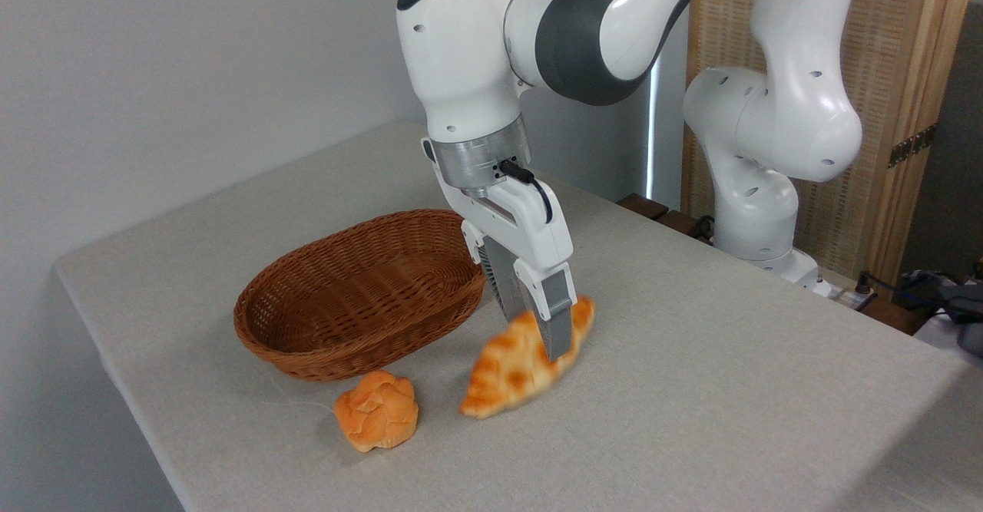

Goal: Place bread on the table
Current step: 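Lower the braided loaf onto the table beside the orange bun, then open the gripper and raise it away from the loaf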

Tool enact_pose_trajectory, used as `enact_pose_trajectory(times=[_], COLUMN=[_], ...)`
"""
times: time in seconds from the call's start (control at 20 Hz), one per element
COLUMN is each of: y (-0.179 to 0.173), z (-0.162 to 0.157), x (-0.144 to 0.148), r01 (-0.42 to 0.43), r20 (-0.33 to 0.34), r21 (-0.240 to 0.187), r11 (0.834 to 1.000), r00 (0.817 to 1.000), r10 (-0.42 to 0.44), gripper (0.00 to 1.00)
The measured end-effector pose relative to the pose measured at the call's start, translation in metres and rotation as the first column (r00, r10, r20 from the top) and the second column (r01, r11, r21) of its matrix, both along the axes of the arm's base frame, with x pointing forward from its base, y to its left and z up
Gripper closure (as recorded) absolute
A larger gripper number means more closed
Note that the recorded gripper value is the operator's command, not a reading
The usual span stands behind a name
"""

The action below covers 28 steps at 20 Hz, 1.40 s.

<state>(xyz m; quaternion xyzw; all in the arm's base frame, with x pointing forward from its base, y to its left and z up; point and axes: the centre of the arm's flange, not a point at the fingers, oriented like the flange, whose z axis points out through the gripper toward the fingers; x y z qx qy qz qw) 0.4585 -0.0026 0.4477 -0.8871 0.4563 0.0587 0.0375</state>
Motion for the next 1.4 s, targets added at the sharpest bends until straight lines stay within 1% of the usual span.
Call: enact_pose_trajectory(times=[0.3,0.45,0.55,0.65,0.75,0.85,0.95,1.0,1.1,1.15,1.25,1.4], y=[0.0,0.001,0.002,0.009,0.01,0.001,-0.018,-0.025,-0.032,-0.035,-0.04,-0.045], z=[0.003,0.013,0.029,0.054,0.084,0.111,0.127,0.133,0.147,0.157,0.174,0.178], x=[0.0,0.004,0.011,0.02,0.032,0.047,0.062,0.067,0.076,0.081,0.091,0.1], r01=[0.0,-0.002,-0.015,-0.058,-0.097,-0.166,-0.22,-0.233,-0.245,-0.247,-0.242,-0.235], r20=[0.006,0.029,0.062,0.081,0.089,0.109,0.133,0.138,0.124,0.114,0.114,0.116], r21=[-0.001,-0.002,-0.014,-0.055,-0.076,-0.079,-0.082,-0.083,-0.08,-0.086,-0.103,-0.111], r11=[1.0,1.0,1.0,0.997,0.992,0.983,0.972,0.969,0.966,0.965,0.965,0.966], r00=[1.0,1.0,0.998,0.995,0.991,0.979,0.964,0.96,0.959,0.96,0.961,0.962], r10=[0.0,0.002,0.015,0.063,0.103,0.174,0.229,0.242,0.254,0.256,0.253,0.248], gripper=[0.0,0.0,0.0,0.0,0.0,0.0,0.0,0.0,0.0,0.0,0.0,0.0])
